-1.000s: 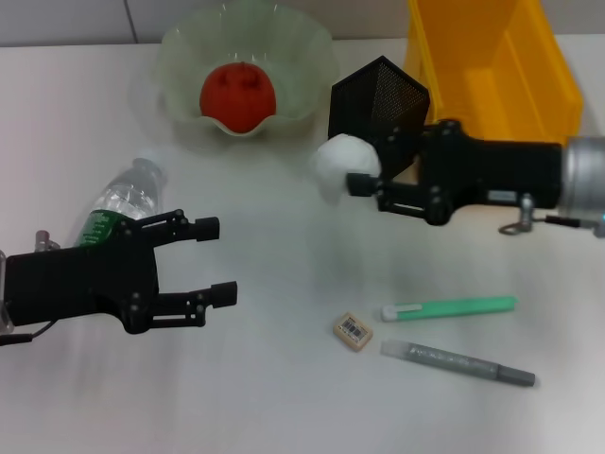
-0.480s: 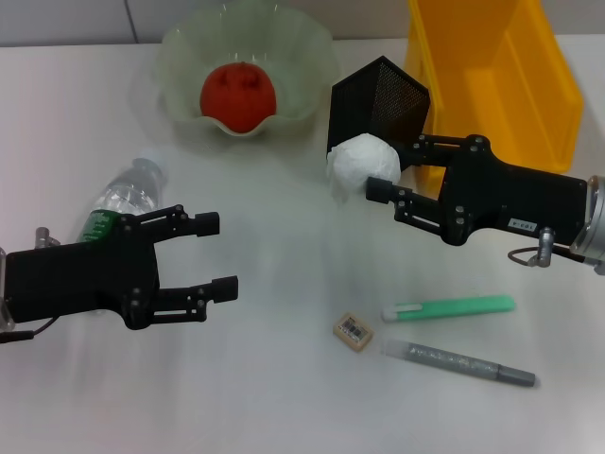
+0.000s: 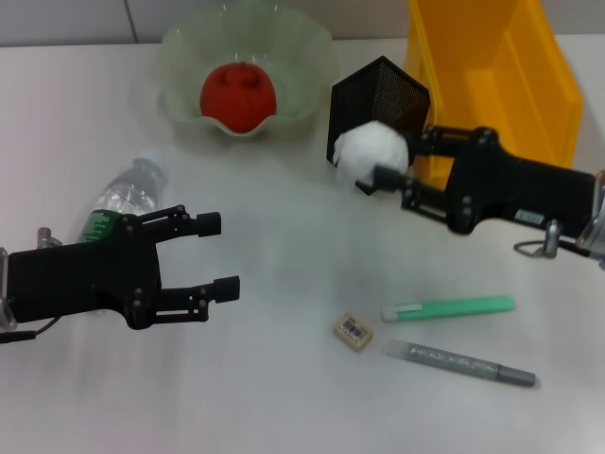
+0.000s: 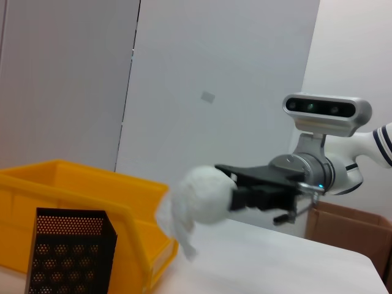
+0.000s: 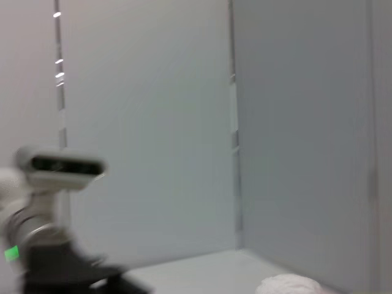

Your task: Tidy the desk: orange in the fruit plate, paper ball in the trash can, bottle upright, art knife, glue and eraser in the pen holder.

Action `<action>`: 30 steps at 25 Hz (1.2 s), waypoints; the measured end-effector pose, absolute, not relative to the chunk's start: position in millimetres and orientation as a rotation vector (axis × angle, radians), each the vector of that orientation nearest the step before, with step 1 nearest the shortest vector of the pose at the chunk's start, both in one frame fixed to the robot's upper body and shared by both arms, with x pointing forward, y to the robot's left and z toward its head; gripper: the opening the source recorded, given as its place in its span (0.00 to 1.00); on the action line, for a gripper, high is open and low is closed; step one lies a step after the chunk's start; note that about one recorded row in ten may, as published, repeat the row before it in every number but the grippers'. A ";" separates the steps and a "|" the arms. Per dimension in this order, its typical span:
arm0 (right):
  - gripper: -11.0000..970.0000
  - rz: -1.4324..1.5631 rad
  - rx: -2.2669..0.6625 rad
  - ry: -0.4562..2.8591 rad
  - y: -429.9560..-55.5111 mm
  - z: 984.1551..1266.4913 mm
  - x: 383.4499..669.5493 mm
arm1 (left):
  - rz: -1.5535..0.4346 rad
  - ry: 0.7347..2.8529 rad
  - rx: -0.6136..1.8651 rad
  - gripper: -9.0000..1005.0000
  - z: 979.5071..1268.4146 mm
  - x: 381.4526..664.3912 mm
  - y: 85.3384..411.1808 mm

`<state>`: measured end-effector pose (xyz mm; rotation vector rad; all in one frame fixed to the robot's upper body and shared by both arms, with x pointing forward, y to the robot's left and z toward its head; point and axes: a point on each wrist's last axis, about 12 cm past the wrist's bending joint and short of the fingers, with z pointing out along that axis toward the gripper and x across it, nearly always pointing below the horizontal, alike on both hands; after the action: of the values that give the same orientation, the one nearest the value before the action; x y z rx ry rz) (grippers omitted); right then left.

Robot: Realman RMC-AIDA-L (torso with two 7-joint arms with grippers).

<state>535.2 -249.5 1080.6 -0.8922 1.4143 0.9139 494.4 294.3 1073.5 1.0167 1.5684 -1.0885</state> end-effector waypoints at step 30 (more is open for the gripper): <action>0.47 0.556 -0.455 1.588 -296.8 1082.7 584.3 | -1.095 1.560 1.016 0.83 1073.9 494.9 291.7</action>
<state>584.3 -296.8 1082.7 -0.4546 1.5880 0.5564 494.9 291.7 1073.9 1.0163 1.5603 -1.0945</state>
